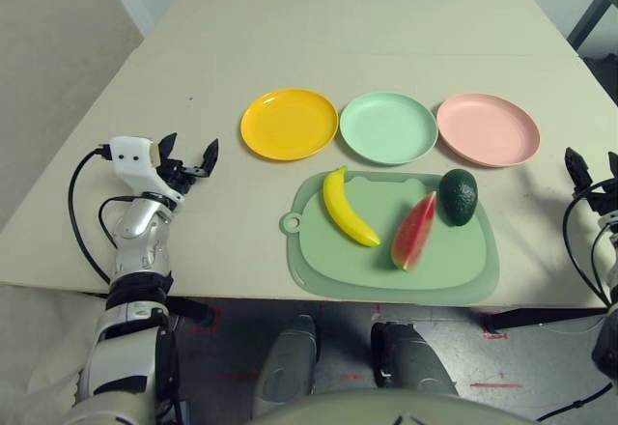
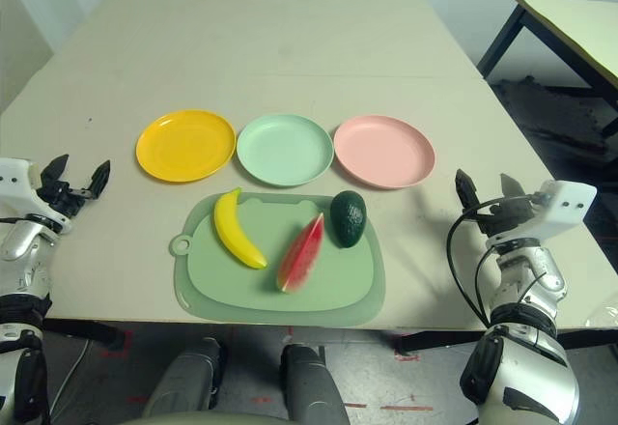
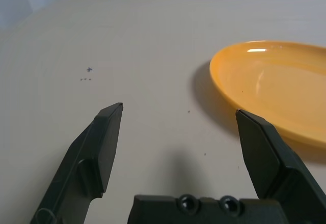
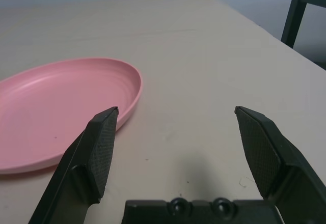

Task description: Place the fruits into color-matched plates.

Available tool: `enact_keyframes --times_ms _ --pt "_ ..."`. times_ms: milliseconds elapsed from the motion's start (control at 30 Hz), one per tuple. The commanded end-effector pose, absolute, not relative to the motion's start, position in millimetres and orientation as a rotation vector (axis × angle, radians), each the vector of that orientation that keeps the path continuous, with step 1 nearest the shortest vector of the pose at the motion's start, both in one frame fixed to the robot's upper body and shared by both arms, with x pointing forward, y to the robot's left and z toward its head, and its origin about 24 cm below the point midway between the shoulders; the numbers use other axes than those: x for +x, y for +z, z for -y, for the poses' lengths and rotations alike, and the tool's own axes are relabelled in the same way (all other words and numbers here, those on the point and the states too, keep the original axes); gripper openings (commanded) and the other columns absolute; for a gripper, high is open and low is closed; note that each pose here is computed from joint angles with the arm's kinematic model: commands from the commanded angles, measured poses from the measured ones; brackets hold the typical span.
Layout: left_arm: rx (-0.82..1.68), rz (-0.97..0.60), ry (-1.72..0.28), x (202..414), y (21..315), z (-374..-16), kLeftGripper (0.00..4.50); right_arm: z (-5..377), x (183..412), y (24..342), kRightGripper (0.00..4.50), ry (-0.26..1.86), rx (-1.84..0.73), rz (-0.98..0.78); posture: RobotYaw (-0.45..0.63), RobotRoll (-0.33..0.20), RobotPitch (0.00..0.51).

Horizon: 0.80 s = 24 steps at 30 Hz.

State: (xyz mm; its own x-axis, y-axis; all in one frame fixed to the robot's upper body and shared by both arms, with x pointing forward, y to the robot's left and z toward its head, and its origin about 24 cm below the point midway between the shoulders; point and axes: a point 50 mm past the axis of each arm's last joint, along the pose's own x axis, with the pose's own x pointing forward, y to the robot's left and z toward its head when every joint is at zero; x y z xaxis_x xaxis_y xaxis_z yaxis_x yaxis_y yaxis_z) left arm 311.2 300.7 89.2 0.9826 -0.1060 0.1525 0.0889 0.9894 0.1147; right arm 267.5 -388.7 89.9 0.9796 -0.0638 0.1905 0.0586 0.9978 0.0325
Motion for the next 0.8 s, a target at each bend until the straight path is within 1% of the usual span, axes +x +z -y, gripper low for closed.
enact_keyframes --times_ms 33,67,200,367,467,533,633,667,733,800 --pt "0.105 0.158 -0.098 320.0 94.1 -299.1 4.50 394.3 261.7 91.7 4.45 -0.095 0.022 0.215 0.07 0.000 0.143" --pt "0.105 0.162 -0.100 323.2 96.5 -298.5 4.50 396.7 260.5 93.8 4.45 -0.105 0.018 0.221 0.07 0.000 0.136" --pt "0.105 0.177 -0.105 327.6 100.1 -296.8 4.50 400.9 257.9 98.6 4.45 -0.101 -0.002 0.222 0.07 0.000 0.144" --pt "0.092 0.178 -0.099 321.7 94.4 -296.2 4.50 406.0 253.7 105.8 4.45 -0.064 -0.062 0.201 0.05 0.000 0.148" --pt "0.067 0.187 -0.145 315.3 94.4 -296.4 4.50 407.3 251.2 116.2 4.45 -0.006 -0.121 0.208 0.03 0.000 0.156" --pt "0.037 0.213 -0.264 310.0 98.0 -290.4 4.50 405.2 250.9 123.7 4.45 0.059 -0.190 0.195 0.03 0.000 0.162" --pt "0.025 0.256 -0.701 287.7 113.7 -271.5 4.50 393.3 255.7 143.7 4.45 0.202 -0.354 0.149 0.07 0.000 0.200" --pt "0.031 0.258 -0.815 280.7 119.0 -266.8 4.50 388.2 256.8 150.5 4.45 0.257 -0.426 0.123 0.07 0.000 0.207" --pt "0.075 0.209 -1.004 268.9 125.4 -262.8 4.50 371.8 258.1 168.5 4.45 0.421 -0.608 0.061 0.06 0.000 0.215" --pt "0.111 0.126 -1.172 258.8 127.5 -260.9 4.50 356.5 260.5 187.8 4.45 0.556 -0.764 0.021 0.03 0.000 0.218"
